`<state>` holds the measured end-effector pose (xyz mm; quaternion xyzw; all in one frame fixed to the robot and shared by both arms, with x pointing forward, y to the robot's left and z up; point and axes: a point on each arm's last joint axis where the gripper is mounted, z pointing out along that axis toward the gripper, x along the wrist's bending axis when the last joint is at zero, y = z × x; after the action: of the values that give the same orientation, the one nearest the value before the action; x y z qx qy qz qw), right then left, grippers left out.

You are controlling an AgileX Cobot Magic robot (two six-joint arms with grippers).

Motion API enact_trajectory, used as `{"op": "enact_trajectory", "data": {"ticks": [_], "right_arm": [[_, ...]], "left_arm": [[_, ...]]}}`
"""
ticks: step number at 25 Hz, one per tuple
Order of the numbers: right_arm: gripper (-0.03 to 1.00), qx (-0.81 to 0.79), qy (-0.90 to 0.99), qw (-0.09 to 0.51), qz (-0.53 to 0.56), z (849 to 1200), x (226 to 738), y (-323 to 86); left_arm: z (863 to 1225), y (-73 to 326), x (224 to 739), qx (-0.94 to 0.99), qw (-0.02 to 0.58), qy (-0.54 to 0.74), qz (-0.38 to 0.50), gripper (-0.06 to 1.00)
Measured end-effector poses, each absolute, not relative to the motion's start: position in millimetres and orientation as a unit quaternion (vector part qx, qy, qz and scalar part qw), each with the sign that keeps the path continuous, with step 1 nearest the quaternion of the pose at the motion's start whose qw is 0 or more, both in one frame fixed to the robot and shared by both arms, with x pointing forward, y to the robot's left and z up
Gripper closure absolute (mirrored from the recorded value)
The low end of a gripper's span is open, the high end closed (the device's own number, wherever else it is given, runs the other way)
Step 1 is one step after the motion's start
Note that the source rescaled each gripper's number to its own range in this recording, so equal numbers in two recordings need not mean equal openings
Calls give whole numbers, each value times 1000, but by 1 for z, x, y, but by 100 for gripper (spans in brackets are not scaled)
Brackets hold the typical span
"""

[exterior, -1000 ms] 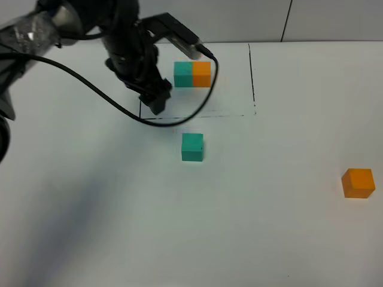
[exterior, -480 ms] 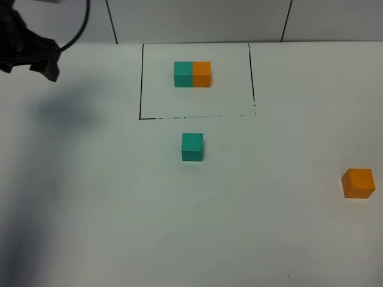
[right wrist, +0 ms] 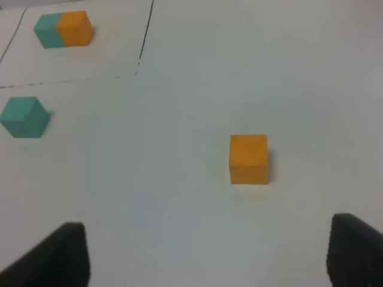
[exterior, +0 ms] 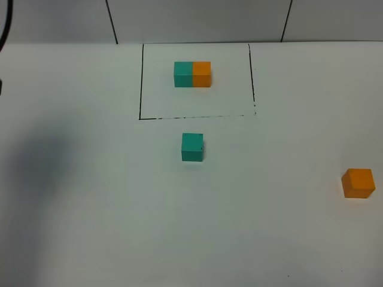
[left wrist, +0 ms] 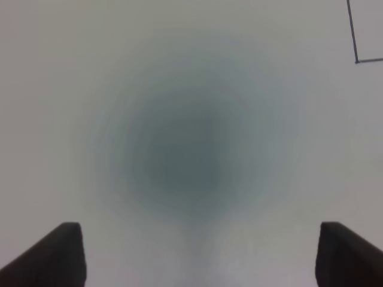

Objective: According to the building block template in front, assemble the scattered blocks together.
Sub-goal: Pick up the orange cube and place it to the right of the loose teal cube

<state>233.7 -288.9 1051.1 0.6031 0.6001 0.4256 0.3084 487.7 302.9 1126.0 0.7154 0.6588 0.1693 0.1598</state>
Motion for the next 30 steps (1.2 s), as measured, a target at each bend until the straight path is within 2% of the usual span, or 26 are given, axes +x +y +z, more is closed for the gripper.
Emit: {"op": "enact_trajectory", "data": {"ticks": [9,16,23,30], "right_arm": [[8,603,600,308,426,1051,234,-289],[8,603,600,308,426,1051,234,-289],[8,603,600,308,426,1051,234,-289],[8,603,600,308,426,1051,234,-289]], "left_arm": [[1127,305,374,666,201,686,214,27],[1098,301,309,662,243,667,240,27],[1067,299,262,655,298,637,277,27],[1048,299,246,647,318,629,292,27]]}}
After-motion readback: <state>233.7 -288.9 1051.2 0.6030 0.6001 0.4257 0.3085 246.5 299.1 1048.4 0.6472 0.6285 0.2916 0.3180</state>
